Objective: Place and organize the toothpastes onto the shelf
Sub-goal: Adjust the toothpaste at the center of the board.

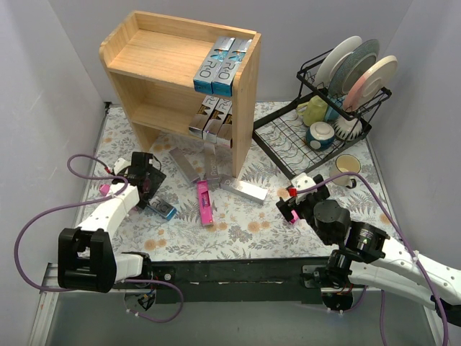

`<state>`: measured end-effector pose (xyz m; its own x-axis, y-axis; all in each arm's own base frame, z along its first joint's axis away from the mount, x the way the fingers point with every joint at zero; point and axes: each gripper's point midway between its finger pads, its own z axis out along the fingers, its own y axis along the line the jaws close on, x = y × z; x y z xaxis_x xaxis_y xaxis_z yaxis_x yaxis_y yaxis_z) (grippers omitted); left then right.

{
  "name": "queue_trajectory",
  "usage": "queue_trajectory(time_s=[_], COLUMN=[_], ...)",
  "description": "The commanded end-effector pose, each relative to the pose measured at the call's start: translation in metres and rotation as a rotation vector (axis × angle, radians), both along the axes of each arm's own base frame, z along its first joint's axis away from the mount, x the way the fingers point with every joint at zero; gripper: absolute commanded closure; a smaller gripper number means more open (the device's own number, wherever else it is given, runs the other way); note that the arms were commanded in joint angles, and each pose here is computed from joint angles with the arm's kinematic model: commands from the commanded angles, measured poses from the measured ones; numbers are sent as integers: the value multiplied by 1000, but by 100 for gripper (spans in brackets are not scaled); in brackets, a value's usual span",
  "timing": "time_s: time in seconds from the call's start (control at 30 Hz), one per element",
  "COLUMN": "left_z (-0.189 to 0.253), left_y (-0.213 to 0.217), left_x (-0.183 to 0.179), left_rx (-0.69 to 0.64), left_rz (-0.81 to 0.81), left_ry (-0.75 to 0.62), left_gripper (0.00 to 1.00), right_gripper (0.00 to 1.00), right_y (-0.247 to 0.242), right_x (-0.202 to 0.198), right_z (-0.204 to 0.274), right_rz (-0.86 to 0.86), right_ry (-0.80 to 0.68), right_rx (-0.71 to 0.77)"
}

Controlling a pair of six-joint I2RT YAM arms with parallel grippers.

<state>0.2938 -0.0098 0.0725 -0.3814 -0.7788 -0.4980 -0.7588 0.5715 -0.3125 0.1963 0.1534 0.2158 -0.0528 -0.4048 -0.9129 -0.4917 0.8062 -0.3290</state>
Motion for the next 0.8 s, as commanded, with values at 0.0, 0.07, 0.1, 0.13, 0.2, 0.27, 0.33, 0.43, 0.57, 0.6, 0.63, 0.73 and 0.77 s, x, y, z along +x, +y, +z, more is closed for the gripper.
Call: queue_trajectory(time_s=[0.0, 0.07, 0.1, 0.13, 0.2, 0.27, 0.33, 0.43, 0.57, 0.6, 0.63, 0.73, 0.77], left_z=[14, 8, 5, 1, 1, 1, -7, -26, -47, -49, -56, -56, -57], left_y=[21, 22, 20, 20, 14, 12, 10, 6, -4, -5, -5, -12, -16], left_x=[-17, -23, -25, -28, -30, -29, -32, -38, -34, -33, -34, -23, -17], left_rx=[44, 47, 47, 50, 59, 91, 96, 89, 73, 71, 90, 108, 112], left_rz=[223, 263, 263, 268, 250, 225, 211, 182, 95, 83, 48, -54, -90], left_ry=[19, 45, 57, 69, 67, 64, 96, 155, 187, 193, 222, 228, 216], left_gripper=[14, 14, 15, 15, 15, 15, 16, 19, 26, 28, 29, 34, 36], right_gripper=[3, 3, 3, 3, 3, 3, 3, 3, 3, 3, 3, 3, 3], right_y=[1, 2, 2, 2, 2, 2, 4, 5, 3, 4, 3, 3, 3], right_x=[3, 3, 3, 3, 3, 3, 3, 4, 4, 4, 3, 3, 4], right_z=[11, 10, 10, 9, 8, 7, 6, 5, 5, 5, 5, 6, 6], right_rz=[-13, -13, -13, -11, -14, -11, -10, -7, -12, -9, -9, -9, -12], right_ry=[-18, -18, -18, -16, -15, -12, -10, -9, -8, -8, -9, -11, -12], right_rx=[43, 40, 40, 38, 35, 29, 24, 17, 15, 17, 20, 22, 24])
